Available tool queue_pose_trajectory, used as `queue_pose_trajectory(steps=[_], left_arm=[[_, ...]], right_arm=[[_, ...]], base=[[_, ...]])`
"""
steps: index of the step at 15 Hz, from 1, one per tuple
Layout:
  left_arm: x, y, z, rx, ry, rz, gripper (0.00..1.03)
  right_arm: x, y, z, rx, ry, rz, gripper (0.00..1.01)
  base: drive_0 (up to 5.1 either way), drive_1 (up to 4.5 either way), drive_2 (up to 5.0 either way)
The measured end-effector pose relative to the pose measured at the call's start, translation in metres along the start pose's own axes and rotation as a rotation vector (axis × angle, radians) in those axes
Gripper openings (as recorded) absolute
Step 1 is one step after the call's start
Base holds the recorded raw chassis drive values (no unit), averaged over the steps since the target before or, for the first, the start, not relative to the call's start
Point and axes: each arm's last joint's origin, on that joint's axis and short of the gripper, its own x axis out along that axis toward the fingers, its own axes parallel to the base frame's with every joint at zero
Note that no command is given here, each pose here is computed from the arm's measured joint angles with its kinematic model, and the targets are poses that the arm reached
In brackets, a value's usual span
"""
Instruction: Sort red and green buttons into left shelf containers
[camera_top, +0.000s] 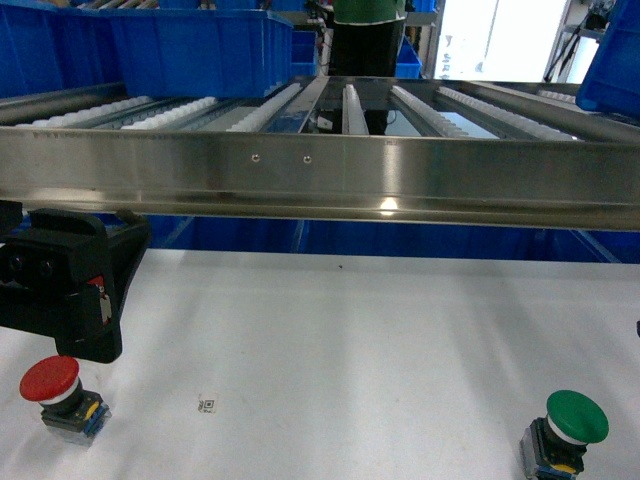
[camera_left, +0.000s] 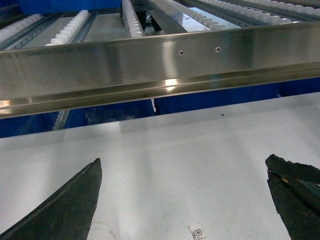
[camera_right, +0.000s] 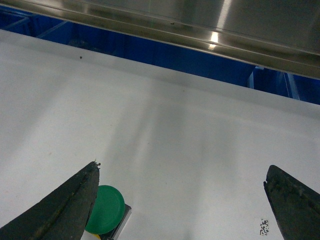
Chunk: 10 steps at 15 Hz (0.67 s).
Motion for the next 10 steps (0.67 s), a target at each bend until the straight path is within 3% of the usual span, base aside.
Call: queue_pose_trajectory(steps=[3,5,10], left_arm=[[0.000,0.000,0.000,0.000,-0.001,0.003,0.98],[0.000,0.000,0.000,0.000,-0.002,0.003,0.98],[0.000,0.000,0.000,0.000,-0.002,0.003,0.98]], right_arm=[[0.001,0.000,-0.002,-0.004,0.018,0.031,0.98],[0.006,0.010,-0.003,-0.032,0.047,0.077,0.98],[0.046,0.062,0.012,-0.139,0.128,0.134,0.98]], base=[[0.0,0.00,0.0],[0.0,0.00,0.0],[0.0,0.00,0.0]])
